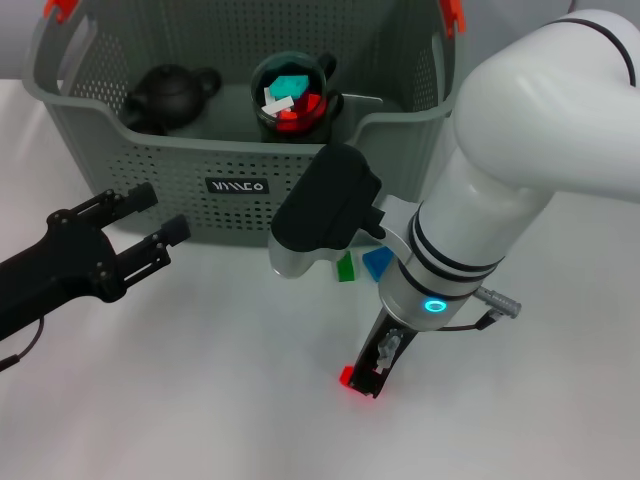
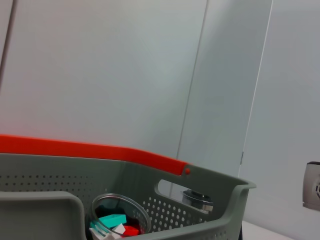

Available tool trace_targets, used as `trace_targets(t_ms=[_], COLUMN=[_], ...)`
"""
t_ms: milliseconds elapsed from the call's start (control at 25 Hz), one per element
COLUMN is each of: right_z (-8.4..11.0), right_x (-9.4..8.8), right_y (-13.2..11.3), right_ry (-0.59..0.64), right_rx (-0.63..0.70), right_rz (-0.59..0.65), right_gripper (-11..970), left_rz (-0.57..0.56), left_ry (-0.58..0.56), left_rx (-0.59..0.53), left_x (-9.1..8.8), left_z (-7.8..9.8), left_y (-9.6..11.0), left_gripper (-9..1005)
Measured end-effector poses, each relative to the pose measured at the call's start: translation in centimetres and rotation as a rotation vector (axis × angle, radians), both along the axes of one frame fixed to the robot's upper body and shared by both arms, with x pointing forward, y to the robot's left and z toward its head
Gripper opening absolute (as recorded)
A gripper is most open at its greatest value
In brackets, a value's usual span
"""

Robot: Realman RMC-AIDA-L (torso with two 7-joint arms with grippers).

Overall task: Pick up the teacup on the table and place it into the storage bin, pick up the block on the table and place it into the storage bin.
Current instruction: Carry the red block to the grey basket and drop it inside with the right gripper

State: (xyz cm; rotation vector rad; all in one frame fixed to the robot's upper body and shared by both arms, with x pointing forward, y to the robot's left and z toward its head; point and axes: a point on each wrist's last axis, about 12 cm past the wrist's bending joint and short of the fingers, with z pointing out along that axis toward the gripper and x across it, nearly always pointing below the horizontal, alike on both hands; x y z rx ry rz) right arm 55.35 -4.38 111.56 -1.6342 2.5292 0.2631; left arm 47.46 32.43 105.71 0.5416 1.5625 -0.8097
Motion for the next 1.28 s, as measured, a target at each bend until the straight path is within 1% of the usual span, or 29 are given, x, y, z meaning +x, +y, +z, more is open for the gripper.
trace_targets(t_ms=[120,200,280,400,560,680,760,800,840,960,1040,1160,1280], right_z=[0.2,0.9,1.9,4.1,7.2,9.0,10.2,11.4,11.4,13.2,14.1,15.4,17.1], right_x=[-0.1,-0.3,-0.5,-0.3,0.2,0.2,0.0,-0.2,-0.2,-0.1,0.3,1.5,3.2], right_y=[-0.2,-0.2,-0.5,-2.1,-5.5,-8.2,-9.7,-11.1,-11.1,-13.1,-14.2,-15.5,-15.5], right_ry=[0.015,0.021,0.019,-0.009,-0.059,-0.071,-0.054,-0.032,-0.032,-0.044,-0.085,-0.158,-0.232], right_rx=[-0.009,-0.002,0.009,0.059,0.199,0.325,0.446,0.584,0.584,0.752,0.808,0.835,0.820], right_rz=[0.001,0.009,0.013,-0.017,-0.077,-0.085,-0.076,-0.069,-0.069,-0.073,-0.111,-0.205,-0.268], right_gripper=[197,197,196,196,196,196,196,197,197,197,196,196,197], left_rz=[0.000,0.000,0.000,0.003,0.005,0.002,-0.001,-0.002,-0.003,-0.007,-0.008,-0.009,-0.009], left_ry=[0.000,0.000,-0.001,-0.004,-0.007,-0.011,-0.013,-0.013,-0.013,-0.013,-0.013,-0.013,-0.013], left_rx=[0.000,0.000,0.000,-0.003,-0.004,-0.002,-0.002,-0.003,-0.004,-0.007,-0.008,-0.009,-0.011], left_x=[0.0,0.0,-0.1,-0.1,-0.1,0.2,0.3,0.4,0.4,0.5,0.6,0.6,0.6], left_z=[0.0,0.0,0.0,0.1,0.1,0.3,0.3,0.4,0.4,0.4,0.5,0.5,0.5], left_y=[0.0,0.0,0.0,0.1,0.2,0.2,0.1,0.1,0.1,0.0,0.0,-0.1,-0.1], left_gripper=[627,628,628,628,628,627,627,627,627,627,627,628,627])
